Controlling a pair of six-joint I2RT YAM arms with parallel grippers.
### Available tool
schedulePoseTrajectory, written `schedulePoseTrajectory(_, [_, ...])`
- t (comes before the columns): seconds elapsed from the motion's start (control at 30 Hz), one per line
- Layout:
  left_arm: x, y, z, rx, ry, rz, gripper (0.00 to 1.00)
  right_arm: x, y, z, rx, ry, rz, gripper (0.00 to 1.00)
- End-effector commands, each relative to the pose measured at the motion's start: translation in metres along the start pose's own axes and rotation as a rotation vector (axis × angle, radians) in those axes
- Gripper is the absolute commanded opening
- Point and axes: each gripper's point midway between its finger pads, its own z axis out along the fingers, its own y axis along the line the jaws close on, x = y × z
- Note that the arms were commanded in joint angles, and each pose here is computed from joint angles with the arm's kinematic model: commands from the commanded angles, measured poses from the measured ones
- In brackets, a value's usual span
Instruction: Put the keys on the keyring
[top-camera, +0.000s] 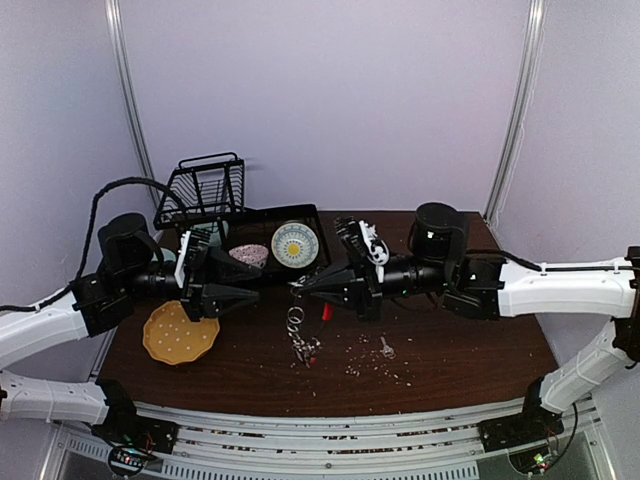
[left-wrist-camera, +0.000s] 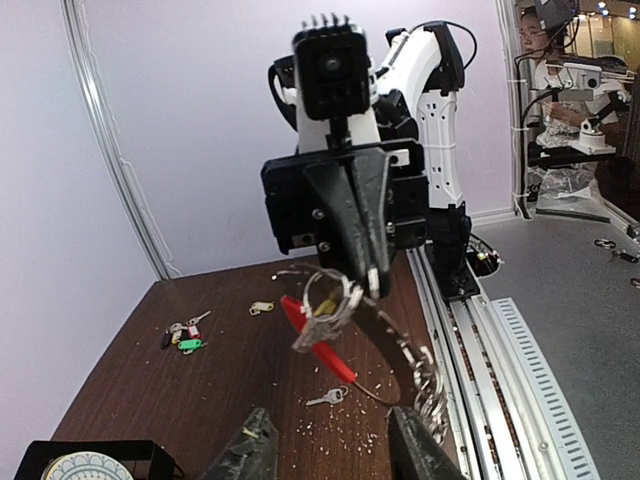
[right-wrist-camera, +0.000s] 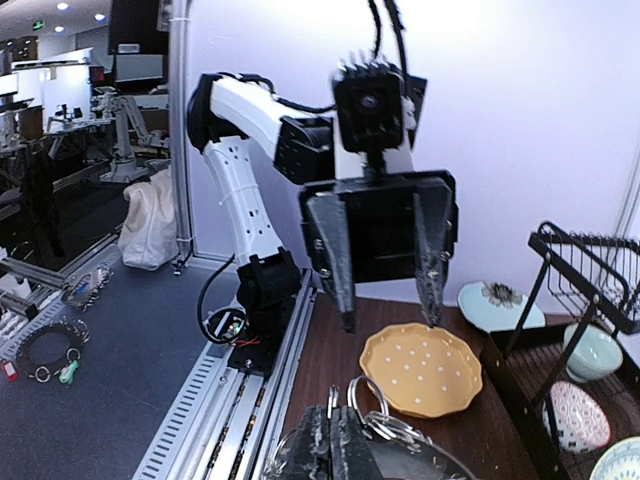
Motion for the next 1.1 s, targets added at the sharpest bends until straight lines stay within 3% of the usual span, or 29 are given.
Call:
schedulePoseTrajectory(0.0, [-0.011,-0.001,-0.001,-0.001,-0.044,0.043,0.4,-0.042,0.037,-0.019,-0.104,-0.222,-0.254,0.0])
schedulePoseTrajectory(0.2, [-0.006,0.001,0.001,-0.002,-0.031,0.03,0.4,-0.042,0.069,-0.036,-0.206,-0.353,-0.494,0.0])
schedulePoseTrajectory(0.57, [-0.001,0.003,0.003,-0.01,-0.019,0.022,0.4,-0.041,0.076,-0.03,-0.261,-0.292,-0.546,0.0])
schedulePoseTrajectory(0.7, [-0.001,0.004,0.003,-0.017,-0.017,0.022,0.4,-0.061,0.031,-0.016,-0.062,-0.21,-0.309,0.0])
schedulePoseTrajectory(0.8, [-0.001,0.006,0.002,-0.032,-0.015,0.024,0.4,-0.045,-0.043,0.001,0.235,0.037,-0.051,0.0])
schedulePoseTrajectory(1.0, [-0.006,0.008,0.0,-0.051,-0.022,0.031,0.4,0.062,-0.159,-0.023,0.724,0.437,0.402,0.0])
schedulePoseTrajectory(1.07, [-0.008,0.008,-0.001,-0.051,-0.027,0.035,0.4,0.081,-0.155,-0.019,0.678,0.518,0.45,0.0])
